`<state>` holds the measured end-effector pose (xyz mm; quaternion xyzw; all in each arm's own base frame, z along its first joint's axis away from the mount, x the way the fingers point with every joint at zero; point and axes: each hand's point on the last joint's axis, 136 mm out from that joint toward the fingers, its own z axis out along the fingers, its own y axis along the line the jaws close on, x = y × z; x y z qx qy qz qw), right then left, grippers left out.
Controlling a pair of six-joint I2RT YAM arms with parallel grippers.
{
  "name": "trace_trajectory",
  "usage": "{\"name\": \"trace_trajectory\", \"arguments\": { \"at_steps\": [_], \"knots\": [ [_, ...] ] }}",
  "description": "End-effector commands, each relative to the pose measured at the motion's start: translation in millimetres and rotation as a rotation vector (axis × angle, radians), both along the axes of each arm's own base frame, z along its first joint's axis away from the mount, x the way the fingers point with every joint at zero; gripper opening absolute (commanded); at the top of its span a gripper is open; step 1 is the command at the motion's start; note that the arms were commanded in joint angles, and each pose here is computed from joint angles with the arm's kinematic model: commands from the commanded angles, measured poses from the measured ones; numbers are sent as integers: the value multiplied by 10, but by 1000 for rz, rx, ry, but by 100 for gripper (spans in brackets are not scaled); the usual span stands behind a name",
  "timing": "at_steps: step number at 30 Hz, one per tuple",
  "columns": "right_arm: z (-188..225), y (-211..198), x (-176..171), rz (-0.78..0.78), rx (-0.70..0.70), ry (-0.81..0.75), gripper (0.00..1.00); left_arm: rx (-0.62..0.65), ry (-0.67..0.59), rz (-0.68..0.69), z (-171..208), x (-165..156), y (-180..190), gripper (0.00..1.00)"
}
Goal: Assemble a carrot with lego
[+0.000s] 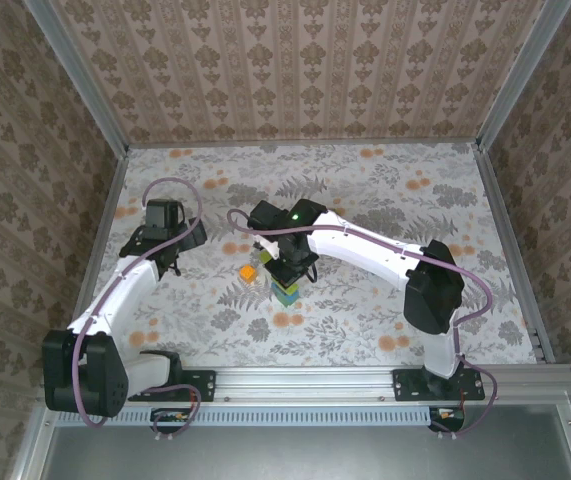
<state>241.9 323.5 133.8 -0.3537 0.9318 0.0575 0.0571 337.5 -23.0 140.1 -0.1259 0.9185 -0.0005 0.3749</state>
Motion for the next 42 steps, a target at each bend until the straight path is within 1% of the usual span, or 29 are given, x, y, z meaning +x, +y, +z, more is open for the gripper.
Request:
{"name": "trace_trajectory", "arguments": {
  "at_steps": [1, 16, 27, 33, 42],
  "knots": [
    [-76, -14, -46, -10, -10, 36, 0, 26, -11, -6, 100, 46, 2, 99],
    [-63, 64, -76, 6, 8, 46, 1, 27, -9, -8, 95, 51, -4, 99],
    [-128, 79, -56, 9, -9, 51, 2, 28, -9, -7, 96, 50, 1, 99],
    [-56, 112, -22, 10, 4, 34, 2, 30, -7, -8, 91, 48, -1, 99],
    [-106, 72, -13, 12, -34, 41, 3, 30, -11, -6, 103, 56, 3, 99]
  ]
}}
